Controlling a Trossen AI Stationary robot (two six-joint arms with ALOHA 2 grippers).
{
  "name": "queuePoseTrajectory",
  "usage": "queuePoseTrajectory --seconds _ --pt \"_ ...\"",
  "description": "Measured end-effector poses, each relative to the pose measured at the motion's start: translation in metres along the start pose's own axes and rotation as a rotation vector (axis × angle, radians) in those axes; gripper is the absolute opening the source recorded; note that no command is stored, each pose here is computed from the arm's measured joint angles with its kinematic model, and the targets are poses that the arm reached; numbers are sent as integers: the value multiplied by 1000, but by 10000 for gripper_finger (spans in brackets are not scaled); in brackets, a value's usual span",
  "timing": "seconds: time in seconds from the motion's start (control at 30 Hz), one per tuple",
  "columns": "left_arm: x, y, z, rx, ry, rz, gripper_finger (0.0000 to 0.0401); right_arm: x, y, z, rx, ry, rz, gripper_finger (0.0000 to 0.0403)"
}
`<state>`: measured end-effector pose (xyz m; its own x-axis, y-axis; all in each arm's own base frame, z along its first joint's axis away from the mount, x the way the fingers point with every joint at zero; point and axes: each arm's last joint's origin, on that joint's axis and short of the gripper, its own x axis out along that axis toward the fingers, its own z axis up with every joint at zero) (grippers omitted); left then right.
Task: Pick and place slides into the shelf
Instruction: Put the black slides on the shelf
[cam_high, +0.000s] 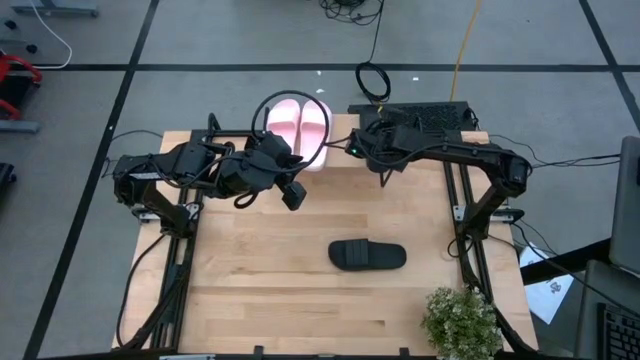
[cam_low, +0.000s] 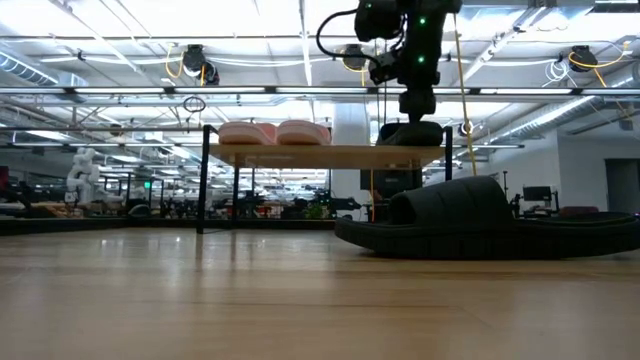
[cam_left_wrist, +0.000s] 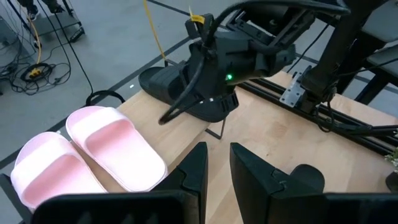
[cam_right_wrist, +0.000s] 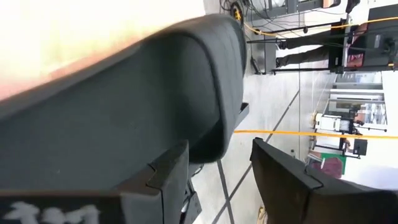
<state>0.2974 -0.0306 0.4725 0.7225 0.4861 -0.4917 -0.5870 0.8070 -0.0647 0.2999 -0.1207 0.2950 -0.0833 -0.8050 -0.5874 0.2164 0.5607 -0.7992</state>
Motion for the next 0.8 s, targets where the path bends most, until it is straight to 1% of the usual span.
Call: queuePoseTrajectory --seconds 0.23,0.37,0.53,0.6,0.67,0.8 --pt "0 0 0 6 0 0 63 -16 3 -7 -13 -10 8 167" --pt "0 0 0 6 0 0 63 -33 -2 -13 6 -67 8 167" --pt "0 0 0 6 0 0 63 -67 -7 -27 13 -181 35 167" --pt "0 0 0 7 0 1 63 -84 -7 -36 -45 -248 106 167" --pt "0 0 0 12 1 1 63 -102 -8 -47 -105 -337 214 167" --pt "0 0 0 29 3 2 63 -138 -11 -69 -194 -584 500 167"
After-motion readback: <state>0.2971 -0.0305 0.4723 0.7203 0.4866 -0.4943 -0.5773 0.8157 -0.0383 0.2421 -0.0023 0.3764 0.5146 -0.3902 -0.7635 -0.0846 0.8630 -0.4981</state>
